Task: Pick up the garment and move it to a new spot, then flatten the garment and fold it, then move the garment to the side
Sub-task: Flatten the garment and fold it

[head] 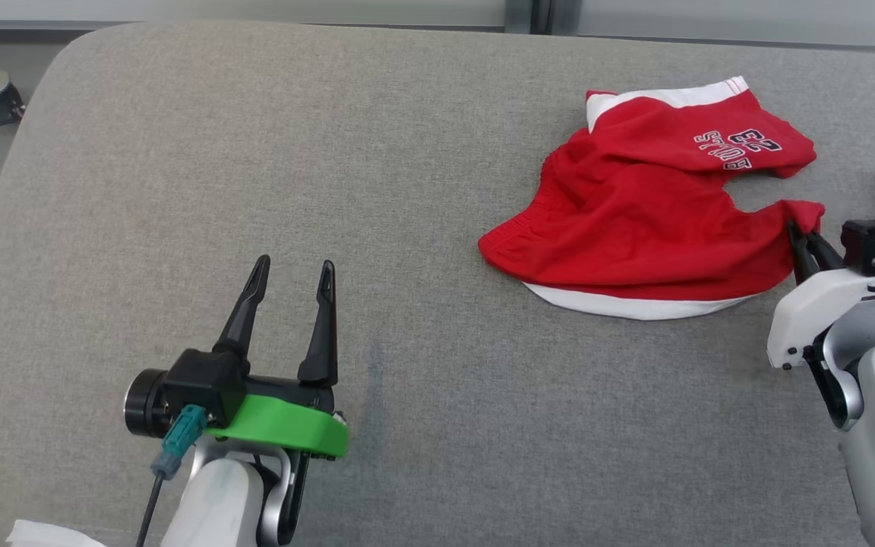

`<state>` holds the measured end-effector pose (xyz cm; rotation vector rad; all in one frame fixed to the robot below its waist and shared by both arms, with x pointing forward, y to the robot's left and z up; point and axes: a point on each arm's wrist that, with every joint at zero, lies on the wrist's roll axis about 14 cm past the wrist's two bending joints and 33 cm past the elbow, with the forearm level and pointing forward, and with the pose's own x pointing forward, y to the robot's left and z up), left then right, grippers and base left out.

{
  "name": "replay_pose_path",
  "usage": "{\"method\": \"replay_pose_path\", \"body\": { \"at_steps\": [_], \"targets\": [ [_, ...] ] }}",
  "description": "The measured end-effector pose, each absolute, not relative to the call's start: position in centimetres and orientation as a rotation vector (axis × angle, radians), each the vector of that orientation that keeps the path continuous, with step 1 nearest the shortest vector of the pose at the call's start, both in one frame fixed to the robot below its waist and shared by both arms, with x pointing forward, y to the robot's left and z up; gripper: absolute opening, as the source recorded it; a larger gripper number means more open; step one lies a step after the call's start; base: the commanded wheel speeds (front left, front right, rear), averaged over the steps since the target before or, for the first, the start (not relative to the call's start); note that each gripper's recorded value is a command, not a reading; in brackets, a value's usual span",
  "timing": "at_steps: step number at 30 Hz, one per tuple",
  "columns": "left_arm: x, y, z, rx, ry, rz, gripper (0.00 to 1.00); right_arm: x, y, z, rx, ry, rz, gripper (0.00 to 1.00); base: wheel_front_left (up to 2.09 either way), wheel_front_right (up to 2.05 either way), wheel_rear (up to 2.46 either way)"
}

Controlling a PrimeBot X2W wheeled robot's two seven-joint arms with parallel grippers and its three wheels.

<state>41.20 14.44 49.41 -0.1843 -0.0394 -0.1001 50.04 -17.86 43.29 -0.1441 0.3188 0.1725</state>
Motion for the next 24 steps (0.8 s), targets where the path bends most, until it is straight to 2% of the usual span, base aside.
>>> {"method": "replay_pose_path", "body": {
  "at_steps": [3,4,5,13,24],
  "targets": [
    [41.0,14.8,49.3,-0.181,-0.037,-0.089,1.00,50.7,-16.7,42.1,-0.157,0.364,0.203,0.00,0.00,0.00,0.00],
    [41.0,14.9,49.3,-0.180,-0.036,-0.086,1.00,50.8,-16.1,41.5,-0.167,0.390,0.220,0.37,0.00,0.00,0.00],
    [41.0,15.0,49.3,-0.179,-0.036,-0.085,1.00,50.8,-15.7,41.1,-0.173,0.402,0.230,1.00,0.00,0.00,0.00],
    [40.8,15.2,49.1,-0.175,-0.028,-0.075,1.00,51.4,-13.9,39.4,-0.197,0.438,0.281,1.00,0.00,0.00,0.00],
    [41.7,13.6,49.9,-0.179,-0.056,-0.123,1.00,51.2,-15.2,44.6,-0.111,0.189,0.237,1.00,0.00,0.00,0.00]
  ]
}}
